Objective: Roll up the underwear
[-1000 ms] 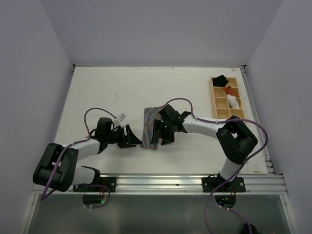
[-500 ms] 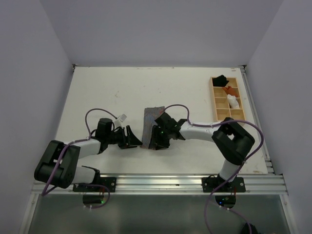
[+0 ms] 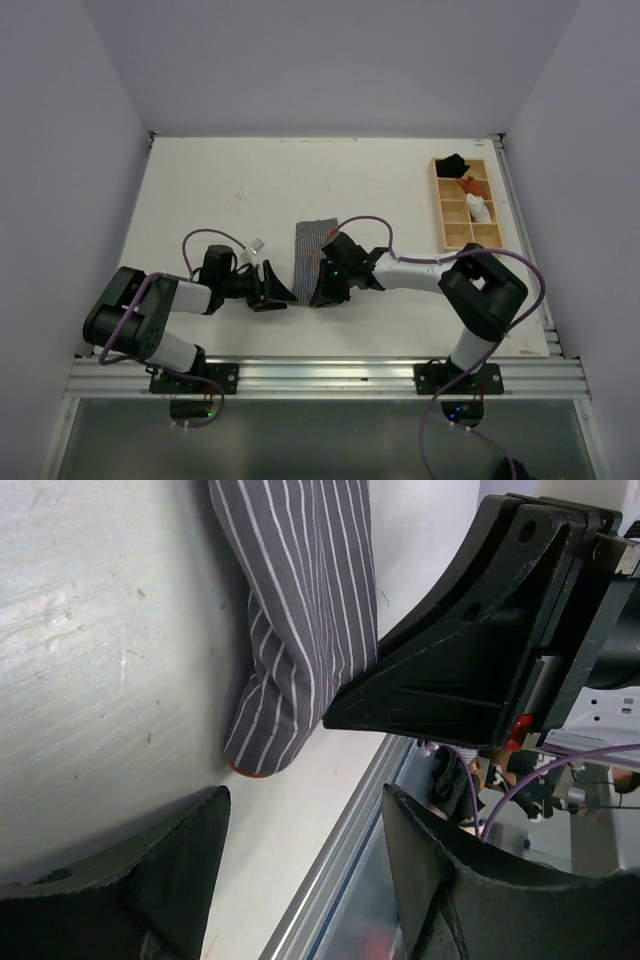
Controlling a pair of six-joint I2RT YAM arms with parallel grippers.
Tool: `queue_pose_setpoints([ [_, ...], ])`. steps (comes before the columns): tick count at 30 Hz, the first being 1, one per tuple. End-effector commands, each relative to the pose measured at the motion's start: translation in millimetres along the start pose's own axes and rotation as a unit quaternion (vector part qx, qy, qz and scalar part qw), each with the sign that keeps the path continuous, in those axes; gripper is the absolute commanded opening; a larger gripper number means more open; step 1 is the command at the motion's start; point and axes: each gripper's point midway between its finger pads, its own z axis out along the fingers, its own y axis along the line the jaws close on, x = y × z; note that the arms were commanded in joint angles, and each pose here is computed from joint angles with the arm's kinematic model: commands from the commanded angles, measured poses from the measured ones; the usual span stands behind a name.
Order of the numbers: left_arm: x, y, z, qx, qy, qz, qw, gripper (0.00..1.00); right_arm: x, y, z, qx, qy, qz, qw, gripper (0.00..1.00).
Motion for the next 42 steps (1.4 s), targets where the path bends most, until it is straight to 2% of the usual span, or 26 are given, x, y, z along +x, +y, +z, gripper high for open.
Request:
queue_pose_setpoints([
  [1,-8.3,5.5,4.9,-0.004,-0.006,-0.005,1.000,0.68,0.7,4.6,-14.8,-0.017,-0.001,-0.019,1.000,0.00],
  [9,-22.0,5.2,10.4,-0.001,-0.020,0.002,1.000,0.70,-1.4,18.9,-30.1,-0.057,0.018,-0.031,0.998,0.00],
  [18,-19.7,7.5,14.8,0.021,-0.026,-0.019,0.999,0.70,-8.3,28.3,-45.8,-0.098,0.032,-0.021,0.994,0.00],
  [28,-27.7,-5.1,21.1,0.050,-0.030,-0.022,0.998,0.68,-3.5,28.6,-42.1,-0.107,0.054,-0.025,0.993,0.00],
  [42,-16.3,-10.6,25.0,0.072,-0.016,-0.034,0.997,0.53,-4.2,32.2,-37.9,-0.120,0.053,-0.012,0.991,0.00],
])
